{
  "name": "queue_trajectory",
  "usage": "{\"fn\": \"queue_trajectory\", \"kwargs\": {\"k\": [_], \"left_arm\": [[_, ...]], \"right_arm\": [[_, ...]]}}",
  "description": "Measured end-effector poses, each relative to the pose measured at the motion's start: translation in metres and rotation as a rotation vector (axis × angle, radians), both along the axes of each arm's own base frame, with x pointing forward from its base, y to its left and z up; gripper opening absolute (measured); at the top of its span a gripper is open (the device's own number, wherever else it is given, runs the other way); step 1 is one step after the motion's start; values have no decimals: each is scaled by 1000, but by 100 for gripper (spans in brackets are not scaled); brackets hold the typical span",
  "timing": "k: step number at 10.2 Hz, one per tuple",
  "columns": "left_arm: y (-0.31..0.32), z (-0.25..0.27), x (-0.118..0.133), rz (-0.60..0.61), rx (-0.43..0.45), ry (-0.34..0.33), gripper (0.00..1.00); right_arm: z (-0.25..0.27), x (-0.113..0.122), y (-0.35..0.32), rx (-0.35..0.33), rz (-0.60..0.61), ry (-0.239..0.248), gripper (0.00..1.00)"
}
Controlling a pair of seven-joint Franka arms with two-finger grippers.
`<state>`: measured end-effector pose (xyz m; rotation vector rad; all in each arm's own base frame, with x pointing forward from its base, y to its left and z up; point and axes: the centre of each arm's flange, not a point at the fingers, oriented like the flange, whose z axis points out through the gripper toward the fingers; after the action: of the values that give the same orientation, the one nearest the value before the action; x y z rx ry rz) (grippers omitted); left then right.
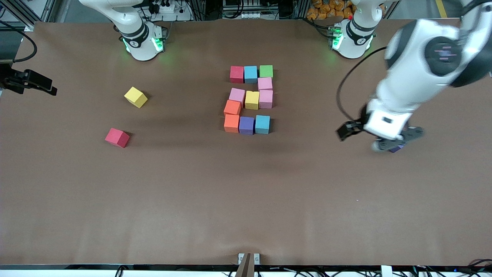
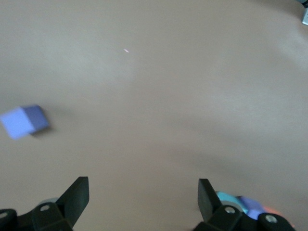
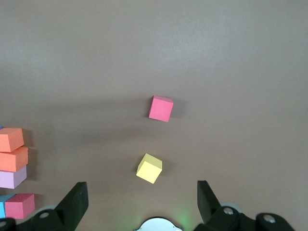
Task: Form number 2 with 11 blocks
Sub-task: 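Release the cyan cube and withdraw the left gripper to rest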
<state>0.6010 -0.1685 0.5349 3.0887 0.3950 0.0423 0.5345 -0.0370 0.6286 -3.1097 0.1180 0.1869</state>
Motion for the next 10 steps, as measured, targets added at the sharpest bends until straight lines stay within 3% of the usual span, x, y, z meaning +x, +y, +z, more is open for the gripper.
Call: {"fn": "queue_trajectory", "kwargs": {"k": [2,4,7,10], "left_arm": [[64,34,3,-45,10,-9,100],[112,68,-11,-62,9,-28,100],[130,109,-39,-60,19,-54,100],[141,114,-47,-123,22,-46,100]], "right_arm": [[0,0,0,0,0,1,100],[-1,0,0,0,0,1,100],[-1,0,0,0,0,2,100],[-1,0,0,0,0,2,100]]}}
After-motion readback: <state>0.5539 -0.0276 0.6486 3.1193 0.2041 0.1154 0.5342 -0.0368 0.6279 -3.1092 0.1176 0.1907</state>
